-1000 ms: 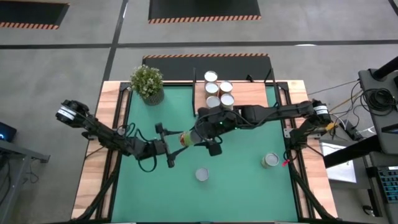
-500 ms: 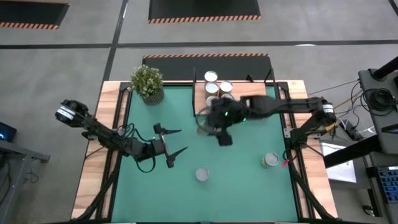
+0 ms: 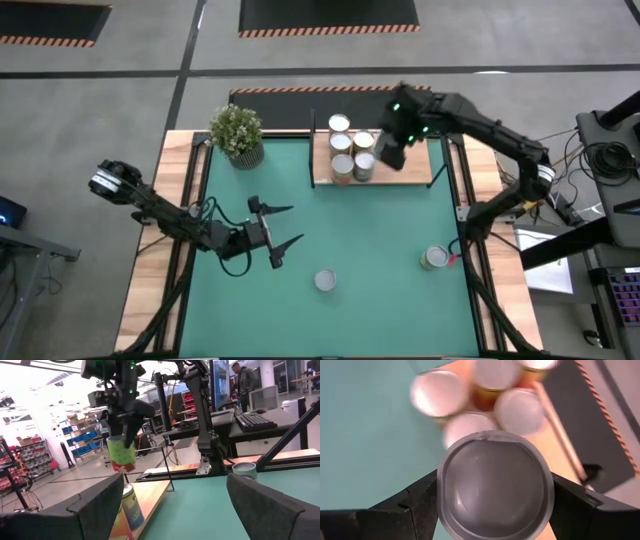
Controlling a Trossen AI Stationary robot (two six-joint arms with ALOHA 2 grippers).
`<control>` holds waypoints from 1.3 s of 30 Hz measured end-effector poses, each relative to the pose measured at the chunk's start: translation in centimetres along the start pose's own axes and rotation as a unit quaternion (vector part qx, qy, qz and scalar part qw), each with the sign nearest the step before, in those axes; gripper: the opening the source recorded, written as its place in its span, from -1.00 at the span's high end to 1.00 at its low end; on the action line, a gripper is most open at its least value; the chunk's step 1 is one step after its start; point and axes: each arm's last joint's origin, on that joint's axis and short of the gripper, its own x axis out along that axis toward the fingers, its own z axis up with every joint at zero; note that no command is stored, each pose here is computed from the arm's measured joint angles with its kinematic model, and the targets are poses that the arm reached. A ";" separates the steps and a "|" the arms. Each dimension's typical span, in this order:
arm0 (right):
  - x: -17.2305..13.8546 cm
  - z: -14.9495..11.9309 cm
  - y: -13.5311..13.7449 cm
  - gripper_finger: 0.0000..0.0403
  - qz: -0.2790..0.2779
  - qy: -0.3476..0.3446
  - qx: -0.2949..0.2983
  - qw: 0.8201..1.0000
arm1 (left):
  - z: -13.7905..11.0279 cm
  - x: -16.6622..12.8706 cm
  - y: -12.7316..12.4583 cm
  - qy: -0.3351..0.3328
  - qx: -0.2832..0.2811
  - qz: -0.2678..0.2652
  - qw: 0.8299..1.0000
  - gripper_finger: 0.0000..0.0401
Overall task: Pick and place cans onto a shelf
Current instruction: Put the green can on the shelf
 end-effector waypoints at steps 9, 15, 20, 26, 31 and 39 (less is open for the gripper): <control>1.3 -3.7 -6.2 -0.37 -0.018 -0.051 0.074 0.996 | -0.2 -0.1 0.0 0.006 0.002 0.006 1.000 -0.67; 5.9 -7.0 -8.3 -0.37 -0.008 -0.033 0.113 0.993 | -0.2 -0.1 0.0 0.007 0.004 0.006 1.000 -0.67; 9.2 -8.0 -9.0 -0.37 -0.004 -0.035 0.126 0.991 | -0.3 -0.1 0.1 0.008 0.007 0.006 1.000 -0.67; 10.7 -7.8 -9.7 -0.37 -0.009 -0.022 0.125 0.992 | -0.3 -0.1 0.1 0.008 0.009 0.006 1.000 -0.67; 11.1 -7.0 -10.2 -0.38 -0.012 -0.023 0.123 0.992 | -0.3 -0.1 0.1 0.008 0.009 0.007 1.000 -0.67; 12.3 -7.0 -10.5 -0.61 -0.004 -0.001 0.128 0.992 | -0.3 -0.1 0.1 0.008 0.010 0.006 1.000 -0.67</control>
